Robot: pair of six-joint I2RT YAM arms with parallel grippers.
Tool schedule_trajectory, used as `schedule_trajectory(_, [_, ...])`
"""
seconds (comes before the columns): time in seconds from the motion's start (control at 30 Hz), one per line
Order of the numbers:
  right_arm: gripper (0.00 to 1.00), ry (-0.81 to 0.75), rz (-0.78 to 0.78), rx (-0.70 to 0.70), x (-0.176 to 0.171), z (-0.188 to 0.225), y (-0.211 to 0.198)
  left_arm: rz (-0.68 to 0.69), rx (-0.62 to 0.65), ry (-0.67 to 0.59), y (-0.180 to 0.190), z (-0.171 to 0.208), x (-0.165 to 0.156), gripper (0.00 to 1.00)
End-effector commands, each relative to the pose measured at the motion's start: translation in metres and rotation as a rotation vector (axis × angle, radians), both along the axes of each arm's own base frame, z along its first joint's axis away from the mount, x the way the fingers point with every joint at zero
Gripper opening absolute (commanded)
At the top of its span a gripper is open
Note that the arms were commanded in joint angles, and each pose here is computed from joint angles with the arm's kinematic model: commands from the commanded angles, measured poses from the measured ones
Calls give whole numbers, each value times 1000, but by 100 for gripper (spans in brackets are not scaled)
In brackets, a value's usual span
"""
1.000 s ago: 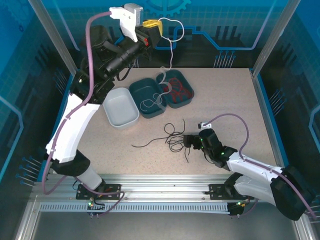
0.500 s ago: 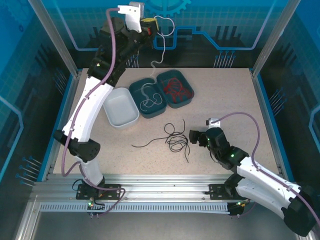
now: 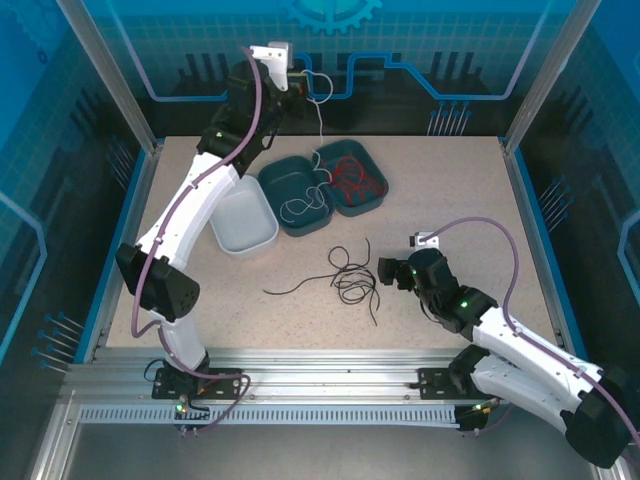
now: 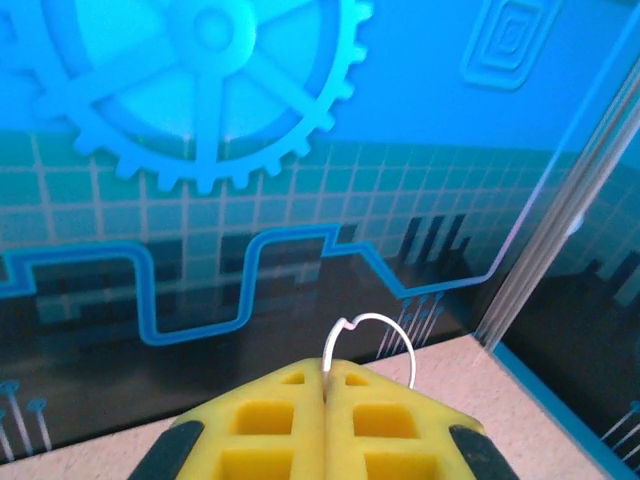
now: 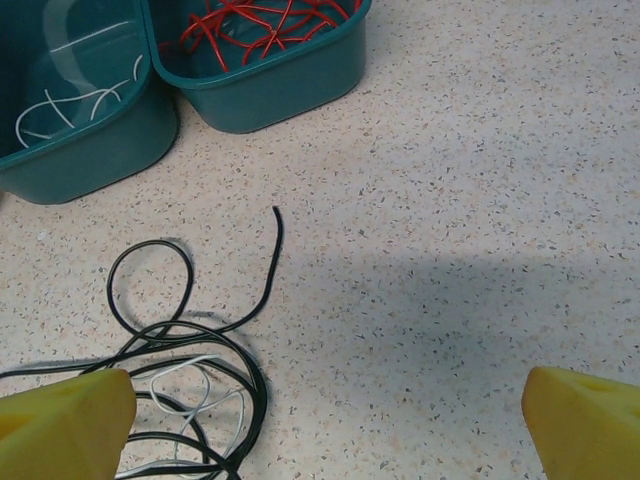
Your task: Untangle the cables
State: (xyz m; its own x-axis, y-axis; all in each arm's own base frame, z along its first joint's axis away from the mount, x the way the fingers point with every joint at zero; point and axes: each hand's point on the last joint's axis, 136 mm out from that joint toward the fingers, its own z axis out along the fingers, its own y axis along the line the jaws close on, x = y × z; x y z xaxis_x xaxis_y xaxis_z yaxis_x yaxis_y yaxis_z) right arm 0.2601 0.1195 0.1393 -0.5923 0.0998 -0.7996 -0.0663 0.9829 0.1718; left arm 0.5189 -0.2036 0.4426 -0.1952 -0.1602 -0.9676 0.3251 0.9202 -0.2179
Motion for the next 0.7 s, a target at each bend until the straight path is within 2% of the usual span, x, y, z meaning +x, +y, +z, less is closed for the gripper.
schedule_trajectory(0.0, [100,-14,-28,2,4,7,-3,69,-33,-81,23,27,-11,0])
schedule_trajectory(0.17, [100,-11,-33,-2,4,8,-4,95,-28,-37,30,-3,-8,0])
schedule_trajectory(0.43, [100,-5,-46,-3,4,9,-6,133,-16,18,36,-27,-3,0])
schedule_trajectory(0.67, [100,24,-128,-19,3,10,-19,215,-19,167,47,-83,11,0])
